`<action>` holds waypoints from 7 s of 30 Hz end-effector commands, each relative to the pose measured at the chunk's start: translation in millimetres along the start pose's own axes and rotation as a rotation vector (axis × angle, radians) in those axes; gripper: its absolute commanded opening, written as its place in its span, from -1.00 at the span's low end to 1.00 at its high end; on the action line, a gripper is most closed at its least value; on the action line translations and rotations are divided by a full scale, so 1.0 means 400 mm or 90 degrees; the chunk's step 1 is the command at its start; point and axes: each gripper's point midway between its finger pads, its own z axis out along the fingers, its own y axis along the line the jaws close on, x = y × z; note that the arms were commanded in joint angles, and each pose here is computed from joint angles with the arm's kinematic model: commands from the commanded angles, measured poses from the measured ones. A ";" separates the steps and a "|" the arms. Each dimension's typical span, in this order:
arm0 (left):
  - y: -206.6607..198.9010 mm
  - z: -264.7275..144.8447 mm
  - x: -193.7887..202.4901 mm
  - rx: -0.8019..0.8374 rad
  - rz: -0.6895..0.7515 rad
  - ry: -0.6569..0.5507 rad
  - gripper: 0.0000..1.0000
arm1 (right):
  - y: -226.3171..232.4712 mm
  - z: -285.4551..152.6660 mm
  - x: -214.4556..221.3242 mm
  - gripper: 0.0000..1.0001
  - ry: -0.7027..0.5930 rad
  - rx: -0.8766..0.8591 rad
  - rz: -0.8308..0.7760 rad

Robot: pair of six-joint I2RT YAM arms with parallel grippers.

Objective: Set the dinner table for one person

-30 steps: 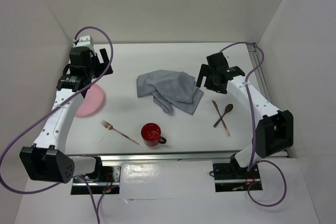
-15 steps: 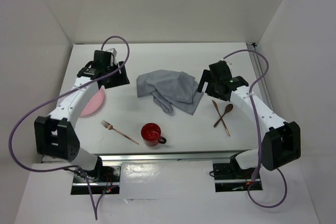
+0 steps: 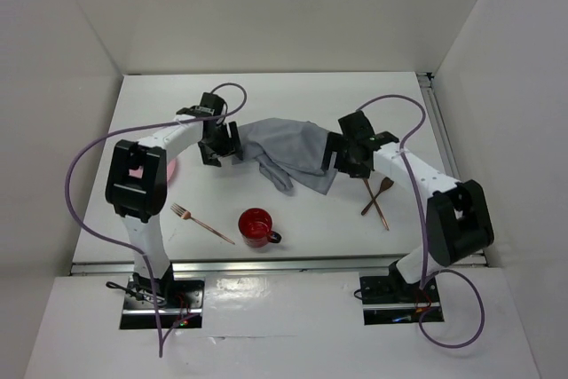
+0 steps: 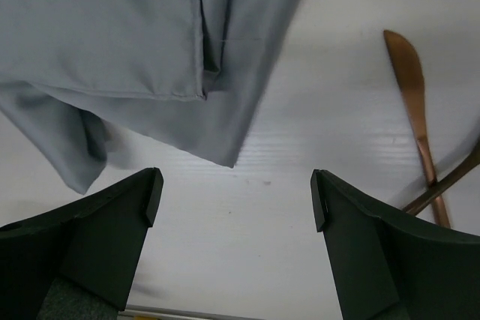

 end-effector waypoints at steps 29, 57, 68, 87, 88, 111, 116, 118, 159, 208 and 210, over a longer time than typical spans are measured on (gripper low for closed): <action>-0.182 -0.179 -0.144 0.141 0.065 -0.068 -1.00 | 0.056 0.221 0.143 -1.00 0.102 0.057 0.060; -0.299 -0.877 -0.282 0.339 0.093 -0.388 -1.00 | 0.208 -0.451 -0.367 -1.00 -0.329 -0.122 0.065; -0.305 -0.977 -0.280 0.434 0.171 -0.406 -1.00 | 0.237 -0.564 -0.423 -1.00 -0.385 -0.170 0.051; -0.625 -0.626 0.027 0.523 0.317 -0.062 0.45 | -0.037 -0.269 -0.554 0.34 -0.327 -0.032 0.165; -0.617 -0.609 0.015 0.509 0.308 -0.058 0.72 | -0.056 -0.260 -0.539 0.54 -0.317 -0.027 0.170; 0.126 -0.205 0.148 0.138 -0.102 0.033 0.76 | -0.041 0.032 -0.007 0.63 0.047 0.003 -0.016; 0.137 -0.145 0.186 0.119 -0.099 0.067 0.76 | -0.076 0.069 0.013 0.72 0.062 0.052 -0.005; 0.140 -0.119 0.193 0.112 -0.095 0.074 0.74 | -0.084 0.071 0.020 0.80 0.064 0.061 0.001; -0.110 -1.060 -0.215 0.344 0.125 -0.504 -1.00 | 0.137 -0.771 -0.449 -1.00 -0.445 -0.227 -0.009; 0.193 -0.165 0.075 0.053 -0.150 -0.015 0.63 | -0.026 -0.018 -0.063 0.24 0.014 -0.085 0.146; 0.204 -0.142 0.117 0.049 -0.161 0.011 0.63 | -0.037 -0.020 0.002 0.37 0.044 -0.093 0.163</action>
